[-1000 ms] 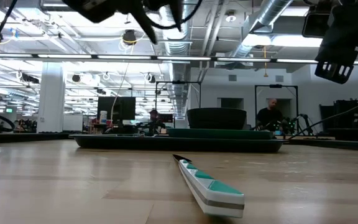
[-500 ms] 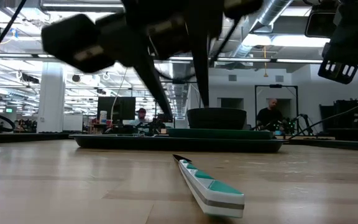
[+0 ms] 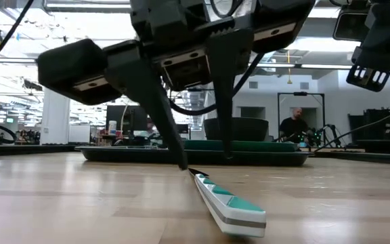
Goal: Set up tray
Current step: Put the knife on the black table napkin to the right of the spoon
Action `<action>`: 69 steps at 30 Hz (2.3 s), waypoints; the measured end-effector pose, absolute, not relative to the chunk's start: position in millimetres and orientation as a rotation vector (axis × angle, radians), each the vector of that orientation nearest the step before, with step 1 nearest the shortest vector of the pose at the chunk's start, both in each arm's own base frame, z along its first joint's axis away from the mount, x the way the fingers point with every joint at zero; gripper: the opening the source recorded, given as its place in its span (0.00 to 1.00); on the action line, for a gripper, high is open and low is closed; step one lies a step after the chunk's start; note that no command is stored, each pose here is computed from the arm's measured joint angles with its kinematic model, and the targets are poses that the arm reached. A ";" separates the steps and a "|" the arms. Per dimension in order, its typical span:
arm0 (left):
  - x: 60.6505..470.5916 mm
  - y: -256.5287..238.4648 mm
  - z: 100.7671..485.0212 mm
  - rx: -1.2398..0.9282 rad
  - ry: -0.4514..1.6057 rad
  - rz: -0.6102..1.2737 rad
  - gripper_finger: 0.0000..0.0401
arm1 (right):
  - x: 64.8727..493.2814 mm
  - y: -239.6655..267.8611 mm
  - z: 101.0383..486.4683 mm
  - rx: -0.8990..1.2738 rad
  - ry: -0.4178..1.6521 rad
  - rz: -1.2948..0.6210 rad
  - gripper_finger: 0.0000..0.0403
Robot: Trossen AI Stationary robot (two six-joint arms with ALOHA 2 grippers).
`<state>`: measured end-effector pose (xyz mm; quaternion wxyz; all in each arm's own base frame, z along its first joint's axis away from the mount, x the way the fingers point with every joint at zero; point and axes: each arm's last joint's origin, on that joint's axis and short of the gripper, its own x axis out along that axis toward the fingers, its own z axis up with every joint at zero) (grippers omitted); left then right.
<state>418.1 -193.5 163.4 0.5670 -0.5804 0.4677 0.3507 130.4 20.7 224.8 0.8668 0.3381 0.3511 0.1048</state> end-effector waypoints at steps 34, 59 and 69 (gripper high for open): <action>429.5 -195.9 123.7 -1.384 1.174 0.822 0.31 | 132.2 20.7 227.3 0.703 0.703 0.232 0.25; 440.1 -200.8 161.4 -1.459 1.055 0.905 0.31 | 133.0 20.9 228.7 0.702 0.688 0.241 0.25; 437.6 -207.8 162.9 -1.515 1.030 0.935 0.31 | 132.7 21.4 228.8 0.689 0.691 0.267 0.25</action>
